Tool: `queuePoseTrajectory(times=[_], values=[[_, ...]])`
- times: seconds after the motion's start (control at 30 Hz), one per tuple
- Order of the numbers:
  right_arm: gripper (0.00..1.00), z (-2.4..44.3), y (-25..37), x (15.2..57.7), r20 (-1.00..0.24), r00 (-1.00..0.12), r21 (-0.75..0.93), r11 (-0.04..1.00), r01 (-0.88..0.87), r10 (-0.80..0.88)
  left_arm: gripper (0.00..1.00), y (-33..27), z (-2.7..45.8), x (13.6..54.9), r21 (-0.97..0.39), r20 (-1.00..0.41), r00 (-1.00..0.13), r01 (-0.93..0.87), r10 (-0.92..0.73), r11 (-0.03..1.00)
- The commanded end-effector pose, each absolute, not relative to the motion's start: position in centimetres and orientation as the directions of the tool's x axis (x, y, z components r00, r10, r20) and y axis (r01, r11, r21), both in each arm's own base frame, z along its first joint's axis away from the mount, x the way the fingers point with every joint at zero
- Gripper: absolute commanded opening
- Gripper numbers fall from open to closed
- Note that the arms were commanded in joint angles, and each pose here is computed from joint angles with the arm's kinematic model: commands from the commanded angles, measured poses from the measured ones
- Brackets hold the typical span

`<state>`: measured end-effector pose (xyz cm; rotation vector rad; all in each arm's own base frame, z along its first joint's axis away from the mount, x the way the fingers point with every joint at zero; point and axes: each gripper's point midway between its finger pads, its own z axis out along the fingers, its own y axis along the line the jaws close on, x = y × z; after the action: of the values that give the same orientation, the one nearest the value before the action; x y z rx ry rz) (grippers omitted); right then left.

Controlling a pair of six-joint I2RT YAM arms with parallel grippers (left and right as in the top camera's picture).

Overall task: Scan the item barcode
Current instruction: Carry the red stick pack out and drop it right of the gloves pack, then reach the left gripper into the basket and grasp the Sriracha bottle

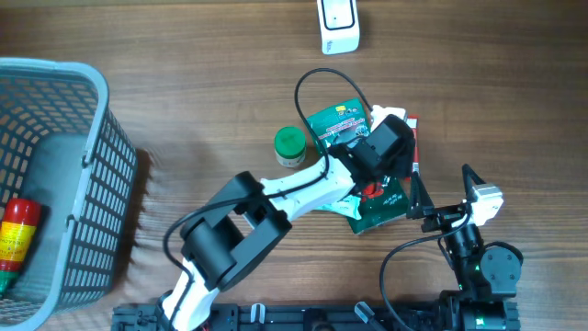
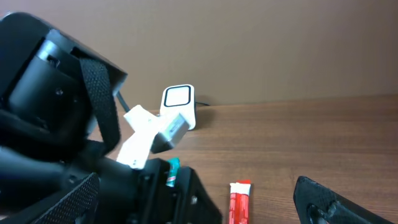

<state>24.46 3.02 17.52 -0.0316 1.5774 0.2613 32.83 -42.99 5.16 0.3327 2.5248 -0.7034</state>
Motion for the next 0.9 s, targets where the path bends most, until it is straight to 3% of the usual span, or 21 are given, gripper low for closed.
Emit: queuePoseTrajectory(times=[0.0, 0.1, 0.2, 0.3, 0.4, 0.5, 0.63, 0.7, 0.77, 0.87], values=[[1.00, 17.6, 3.0, 24.5, -0.987, -0.027, 0.158, 0.970, -0.183, 0.156, 0.87, -38.9, 17.9, 36.2, -0.339, -0.671, -0.737, 0.407, 0.085, 0.848], [1.00, 17.6, 3.0, 24.5, -0.987, -0.027, 0.158, 0.970, -0.183, 0.156, 1.00, -31.1, 25.7, 38.5, -0.233, -0.755, -0.656, 0.260, -0.005, 0.937], [1.00, 17.6, 3.0, 24.5, -0.987, -0.027, 0.158, 0.970, -0.183, 0.156, 1.00, -20.9, 33.7, 38.8, -0.221, -0.818, -0.556, 0.073, -0.144, 0.973], [1.00, 17.6, 3.0, 24.5, -0.987, -0.027, 0.158, 0.970, -0.183, 0.156, 1.00, -12.4, 38.0, 37.0, -0.286, -0.829, -0.478, -0.086, -0.292, 0.954], [1.00, 17.6, 3.0, 24.5, -0.987, -0.027, 0.158, 0.970, -0.183, 0.156, 1.00, -3.2, 40.6, 33.8, -0.404, -0.795, -0.334, -0.331, -0.507, 0.852], [1.00, 17.6, 3.0, 24.5, -0.987, -0.027, 0.158, 0.970, -0.183, 0.156, 1.00, 6.7, 41.1, 28.7, -0.518, -0.720, -0.057, -0.619, -0.692, 0.590], [1.00, 17.6, 3.0, 24.5, -0.987, -0.027, 0.158, 0.970, -0.183, 0.156, 1.00, 15.3, 38.3, 21.9, -0.557, -0.606, 0.278, -0.817, -0.746, 0.148], [1.00, 17.6, 3.0, 24.5, -0.987, -0.027, 0.158, 0.970, -0.183, 0.156, 1.00, 18.4, 36.4, 19.8, -0.539, -0.560, 0.380, -0.842, -0.736, -0.025], [1.00, 17.6, 3.0, 24.5, -0.987, -0.027, 0.158, 0.970, -0.183, 0.156, 1.00, 20.3, 34.3, 19.3, -0.525, -0.490, 0.424, -0.841, -0.762, -0.131], [1.00, 17.6, 3.0, 24.5, -0.987, -0.027, 0.158, 0.970, -0.183, 0.156, 1.00, 22.9, 29.5, 17.5, -0.492, -0.306, 0.624, -0.750, -0.719, -0.441]])
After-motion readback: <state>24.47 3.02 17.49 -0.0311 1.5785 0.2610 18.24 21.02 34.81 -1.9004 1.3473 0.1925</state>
